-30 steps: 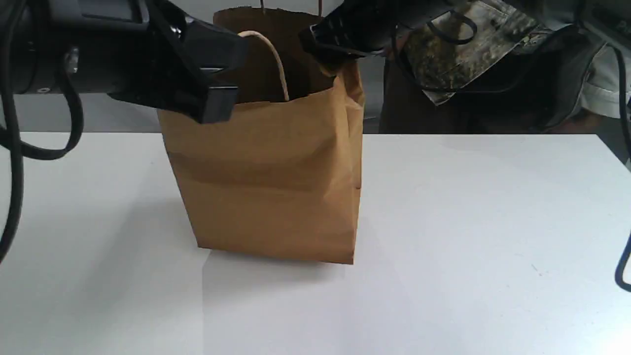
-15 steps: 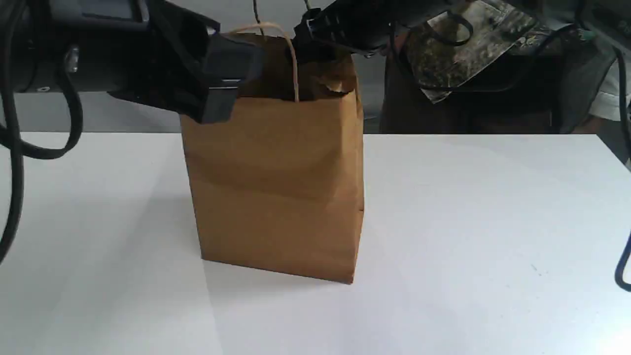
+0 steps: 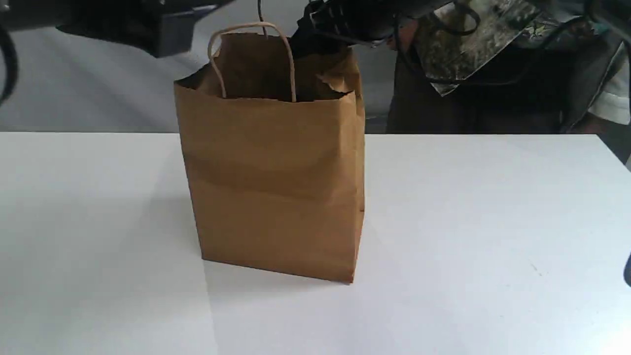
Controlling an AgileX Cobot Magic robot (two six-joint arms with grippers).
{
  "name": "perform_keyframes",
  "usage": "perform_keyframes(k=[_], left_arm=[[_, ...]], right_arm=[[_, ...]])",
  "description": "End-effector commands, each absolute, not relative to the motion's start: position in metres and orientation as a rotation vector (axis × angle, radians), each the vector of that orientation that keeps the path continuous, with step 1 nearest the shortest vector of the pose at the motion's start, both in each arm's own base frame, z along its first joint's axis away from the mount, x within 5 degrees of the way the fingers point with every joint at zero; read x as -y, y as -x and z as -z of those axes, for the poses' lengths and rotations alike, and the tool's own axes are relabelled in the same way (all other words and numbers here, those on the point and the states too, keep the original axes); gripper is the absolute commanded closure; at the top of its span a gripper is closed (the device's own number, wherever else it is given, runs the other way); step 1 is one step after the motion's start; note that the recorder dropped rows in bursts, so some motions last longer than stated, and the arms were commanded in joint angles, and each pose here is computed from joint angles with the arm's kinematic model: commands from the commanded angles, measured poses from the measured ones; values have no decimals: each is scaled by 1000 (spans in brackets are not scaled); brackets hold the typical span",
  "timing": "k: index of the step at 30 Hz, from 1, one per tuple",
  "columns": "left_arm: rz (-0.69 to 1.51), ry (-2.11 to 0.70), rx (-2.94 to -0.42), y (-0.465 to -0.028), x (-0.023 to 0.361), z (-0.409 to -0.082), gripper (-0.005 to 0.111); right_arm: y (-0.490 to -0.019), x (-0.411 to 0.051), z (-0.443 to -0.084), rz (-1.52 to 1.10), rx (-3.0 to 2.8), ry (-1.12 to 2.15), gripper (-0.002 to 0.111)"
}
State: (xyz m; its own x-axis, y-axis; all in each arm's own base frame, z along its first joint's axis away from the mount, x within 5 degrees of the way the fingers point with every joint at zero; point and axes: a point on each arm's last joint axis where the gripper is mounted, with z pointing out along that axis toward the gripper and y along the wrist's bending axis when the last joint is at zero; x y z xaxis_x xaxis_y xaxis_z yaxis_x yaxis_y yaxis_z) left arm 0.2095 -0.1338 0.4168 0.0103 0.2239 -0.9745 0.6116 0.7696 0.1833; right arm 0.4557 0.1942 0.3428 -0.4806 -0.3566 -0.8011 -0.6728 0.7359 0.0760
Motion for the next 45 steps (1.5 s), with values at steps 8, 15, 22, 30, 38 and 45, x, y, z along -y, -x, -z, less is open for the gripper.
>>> perform_keyframes(k=[8,15,22,30,38,45], left_arm=[[344,-640,-1416,-170,111,-450,38],[348,-607,-1312,-137,92,-471,38],[359,-570,-1186,-92,67,-490,38],[413,-539,-1057,-28,34,-499,38],[413,-461,-917,34,-5,-497,38],[368,-440,-1045,59,-25,-474,38]], right_arm=[[-427,-172,-403,-334,-2046,737,41],[-402,-154,-437,-214,-2049,707,43],[-352,-135,-489,-191,-1990,672,43],[-261,-89,-560,-74,-1889,510,43],[-129,-34,-621,-16,-1630,355,43],[-4,20,-634,93,-1383,232,47]])
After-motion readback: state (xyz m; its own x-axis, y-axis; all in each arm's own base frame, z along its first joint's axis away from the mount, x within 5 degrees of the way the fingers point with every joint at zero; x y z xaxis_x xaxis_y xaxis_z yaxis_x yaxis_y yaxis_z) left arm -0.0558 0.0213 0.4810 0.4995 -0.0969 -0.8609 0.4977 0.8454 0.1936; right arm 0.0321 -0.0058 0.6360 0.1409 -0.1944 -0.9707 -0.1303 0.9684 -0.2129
